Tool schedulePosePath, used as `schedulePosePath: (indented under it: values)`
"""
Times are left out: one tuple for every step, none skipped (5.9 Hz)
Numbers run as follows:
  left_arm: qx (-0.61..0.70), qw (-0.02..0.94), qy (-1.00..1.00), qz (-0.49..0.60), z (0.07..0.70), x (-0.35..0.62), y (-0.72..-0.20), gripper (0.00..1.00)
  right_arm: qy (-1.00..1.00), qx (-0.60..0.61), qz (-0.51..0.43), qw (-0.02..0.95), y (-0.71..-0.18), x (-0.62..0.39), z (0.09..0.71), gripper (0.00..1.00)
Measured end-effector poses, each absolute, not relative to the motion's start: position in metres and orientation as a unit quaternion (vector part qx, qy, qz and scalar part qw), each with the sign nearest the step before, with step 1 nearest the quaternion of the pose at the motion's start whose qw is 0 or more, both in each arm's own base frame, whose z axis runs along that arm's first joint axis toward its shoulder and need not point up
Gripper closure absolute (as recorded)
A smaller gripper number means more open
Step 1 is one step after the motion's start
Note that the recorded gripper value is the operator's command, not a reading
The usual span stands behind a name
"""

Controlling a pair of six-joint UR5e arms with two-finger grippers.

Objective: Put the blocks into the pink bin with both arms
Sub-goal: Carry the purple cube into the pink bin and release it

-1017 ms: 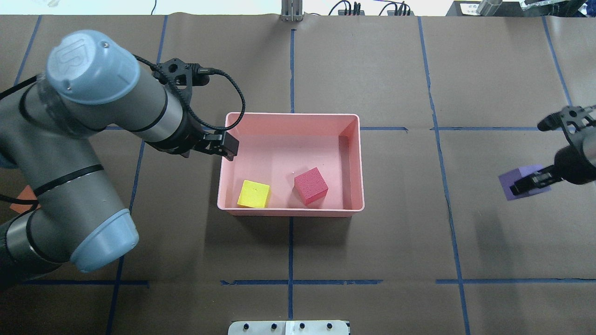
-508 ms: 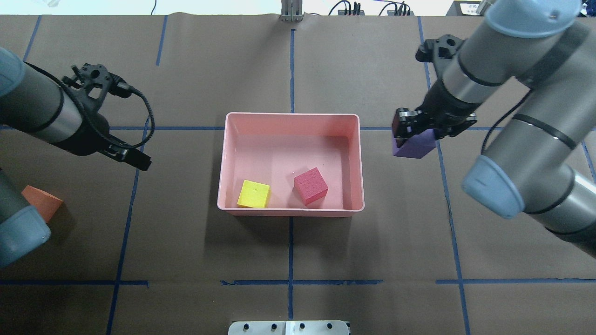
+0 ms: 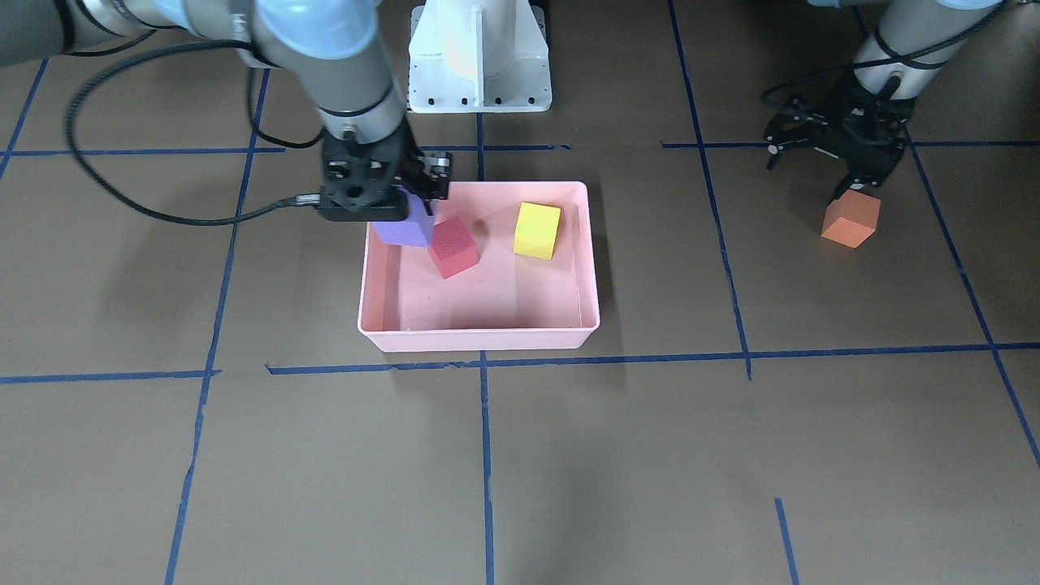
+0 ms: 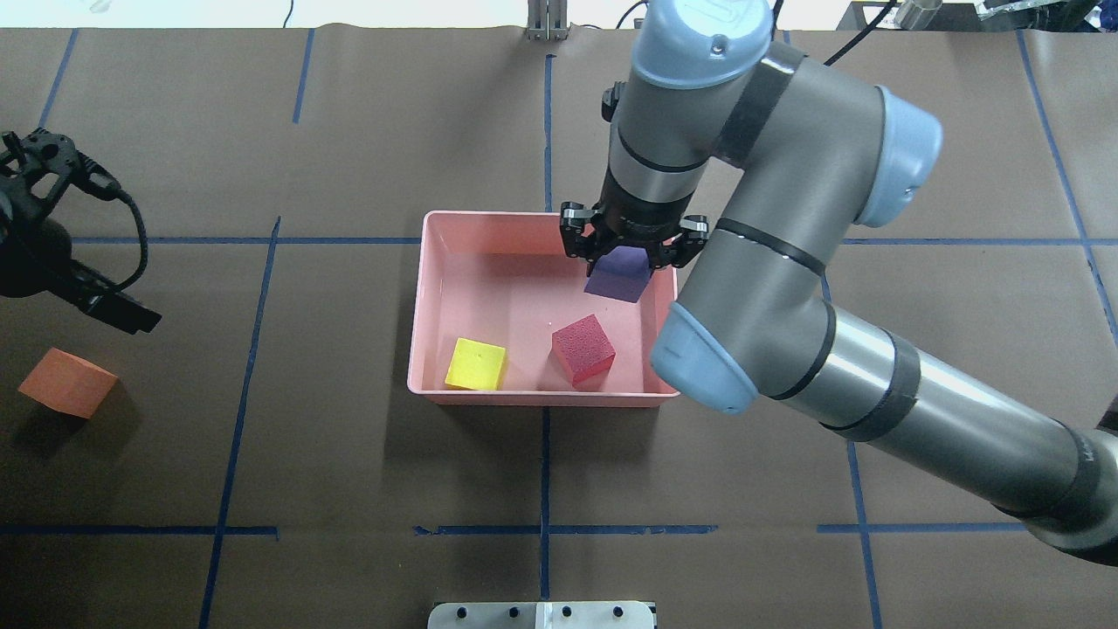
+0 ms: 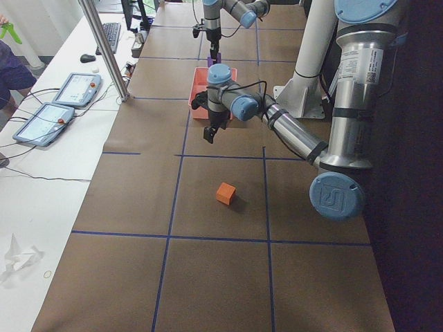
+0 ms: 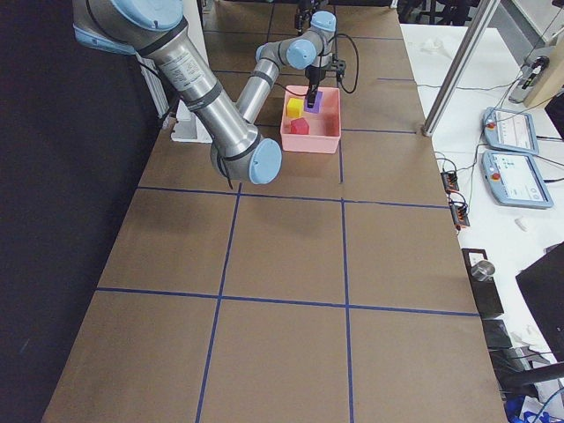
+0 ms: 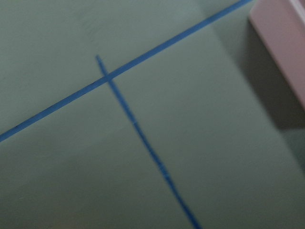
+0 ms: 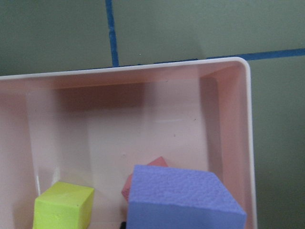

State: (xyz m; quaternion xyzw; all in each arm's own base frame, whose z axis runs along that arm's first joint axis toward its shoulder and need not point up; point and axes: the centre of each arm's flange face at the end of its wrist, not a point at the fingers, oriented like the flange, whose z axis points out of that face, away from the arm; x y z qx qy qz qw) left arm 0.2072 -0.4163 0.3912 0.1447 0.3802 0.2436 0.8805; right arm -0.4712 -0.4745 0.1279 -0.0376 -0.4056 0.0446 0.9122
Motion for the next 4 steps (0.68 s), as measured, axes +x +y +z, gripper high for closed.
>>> schedulePosePath:
  values:
    - [0.150,0.878,0.380,0.251,0.425,0.192,-0.400,0.00,-0.405,-0.029,0.058,0.912,-0.470,-0.496,0.126,0.00]
    - [0.154,0.875,0.383,0.253,0.462,0.180,-0.384,0.00,-0.403,-0.017,0.059,0.913,-0.465,-0.507,0.126,0.00]
    - [0.160,0.873,0.387,0.251,0.504,0.175,-0.378,0.00,-0.402,-0.011,0.051,0.914,-0.463,-0.508,0.129,0.00]
    - [0.162,0.873,0.394,0.236,0.544,0.175,-0.378,0.00,-0.401,-0.006,0.042,0.915,-0.461,-0.505,0.135,0.00]
